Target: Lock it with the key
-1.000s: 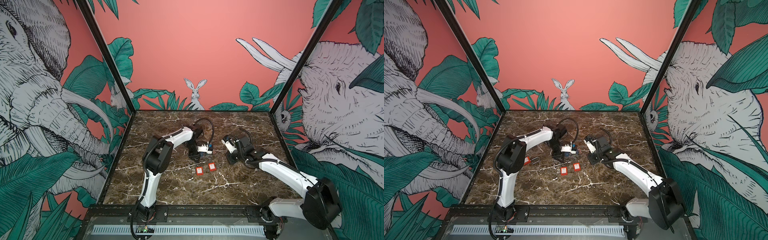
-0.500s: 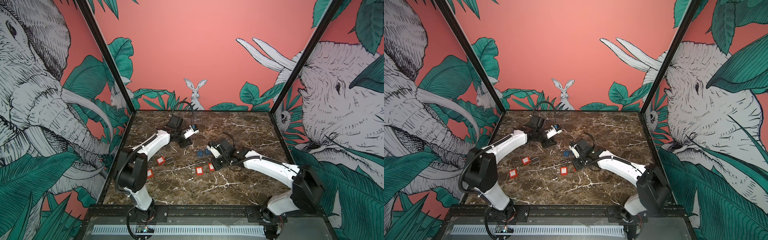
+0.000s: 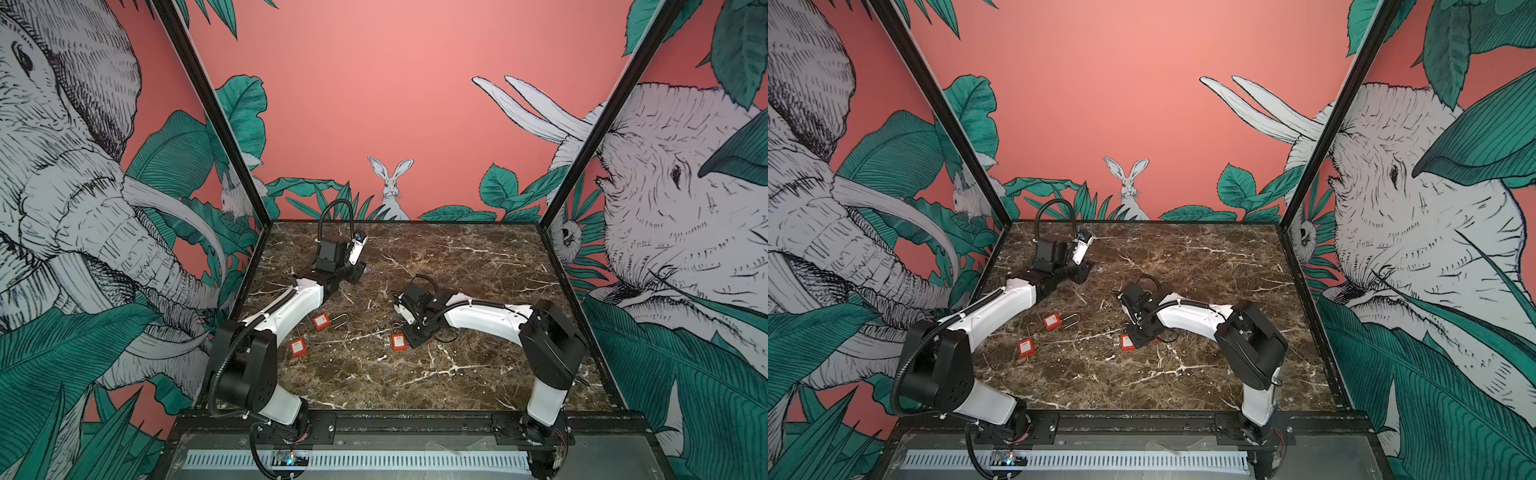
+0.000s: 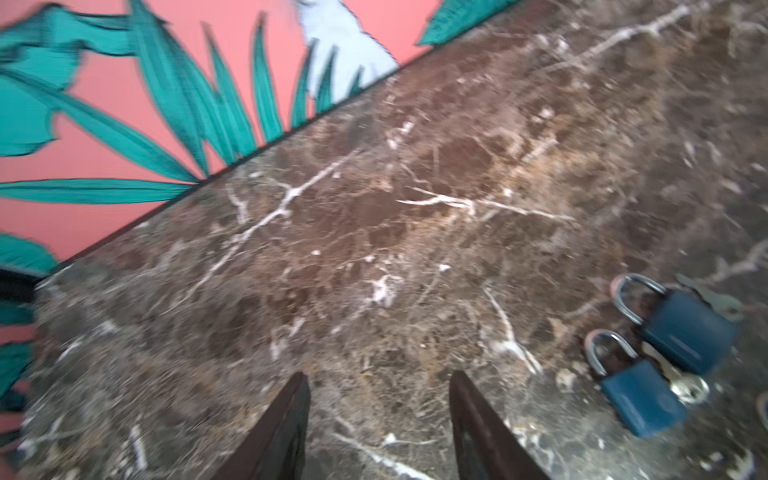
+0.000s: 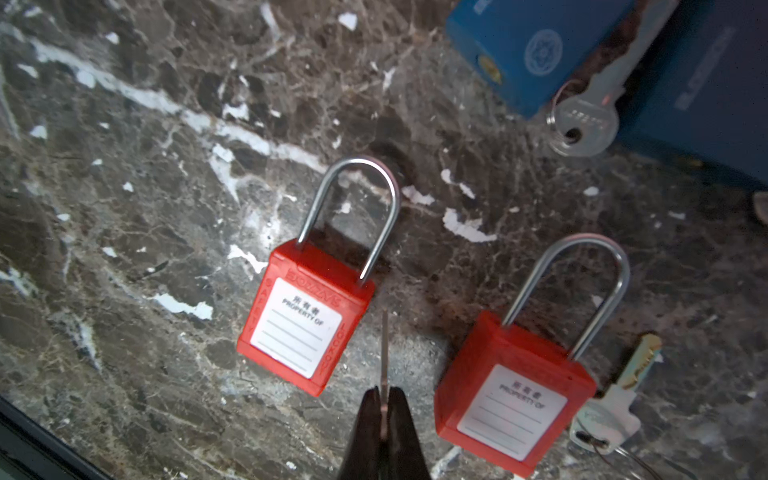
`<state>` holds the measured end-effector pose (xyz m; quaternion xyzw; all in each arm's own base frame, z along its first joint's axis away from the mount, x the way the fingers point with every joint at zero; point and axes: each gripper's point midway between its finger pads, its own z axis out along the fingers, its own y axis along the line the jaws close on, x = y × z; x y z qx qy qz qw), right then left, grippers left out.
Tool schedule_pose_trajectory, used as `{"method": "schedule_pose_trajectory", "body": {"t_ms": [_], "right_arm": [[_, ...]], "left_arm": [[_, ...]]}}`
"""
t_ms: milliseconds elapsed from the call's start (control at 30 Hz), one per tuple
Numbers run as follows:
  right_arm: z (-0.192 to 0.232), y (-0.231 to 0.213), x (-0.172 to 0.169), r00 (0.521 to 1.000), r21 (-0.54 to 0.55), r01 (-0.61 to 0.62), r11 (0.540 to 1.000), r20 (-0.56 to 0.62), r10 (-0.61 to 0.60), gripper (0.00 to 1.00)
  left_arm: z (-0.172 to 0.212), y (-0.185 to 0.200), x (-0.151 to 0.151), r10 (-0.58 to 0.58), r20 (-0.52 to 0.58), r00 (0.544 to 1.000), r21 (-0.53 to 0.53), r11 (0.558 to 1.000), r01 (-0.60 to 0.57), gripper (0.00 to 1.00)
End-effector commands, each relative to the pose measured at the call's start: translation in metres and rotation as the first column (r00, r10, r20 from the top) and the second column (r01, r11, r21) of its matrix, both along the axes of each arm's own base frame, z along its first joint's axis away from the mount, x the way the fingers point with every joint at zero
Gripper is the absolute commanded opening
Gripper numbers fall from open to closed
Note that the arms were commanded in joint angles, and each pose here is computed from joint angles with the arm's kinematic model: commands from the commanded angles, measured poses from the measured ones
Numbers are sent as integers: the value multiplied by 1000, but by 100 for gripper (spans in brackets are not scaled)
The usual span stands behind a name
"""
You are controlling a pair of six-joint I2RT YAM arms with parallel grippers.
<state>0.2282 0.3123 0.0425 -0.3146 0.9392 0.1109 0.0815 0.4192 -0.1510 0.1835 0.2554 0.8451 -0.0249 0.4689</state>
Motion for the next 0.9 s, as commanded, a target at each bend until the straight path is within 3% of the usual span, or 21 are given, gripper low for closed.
{"method": "schedule_pose_trajectory", "body": {"t_ms": [0,33,67,100,200,267,500,600,767,867], "right_arm": [[-2,2,0,1000,-20,15,1000,-8,-15,5],[-4,2,1,1000,-26,14,1000,-9,-15,5],[-6,2,2,1000,-30,14,999,-8,-14,6],[-8,2,3,1000,-36,14,999,-6,-14,7],[-11,4,4,1000,-45,0,999,-9,-1,9],[-11,5,4,1000,-44,-7,999,-11,7,11],[-2,6,9,999,-30,-20,999,29,21,25],[16,7,17,993,5,-27,1000,116,26,32],[50,5,35,950,47,-88,995,304,70,39],[72,-1,51,890,27,-113,993,448,89,47]], "left_arm": [[33,23,6,161,127,979,-74,986,-152,47],[34,32,5,216,132,967,-83,975,-206,28],[34,42,4,274,133,952,-85,961,-264,17],[35,51,3,327,140,934,-91,944,-317,19],[33,56,-2,348,124,929,-84,937,-339,67],[31,55,-5,333,105,937,-74,942,-326,81],[19,54,-15,313,-36,949,-23,949,-314,99],[7,58,-26,303,-128,944,-19,951,-308,100],[-16,79,-47,367,-287,885,32,927,-374,100],[-34,89,-59,407,-391,826,59,906,-419,99]]}}
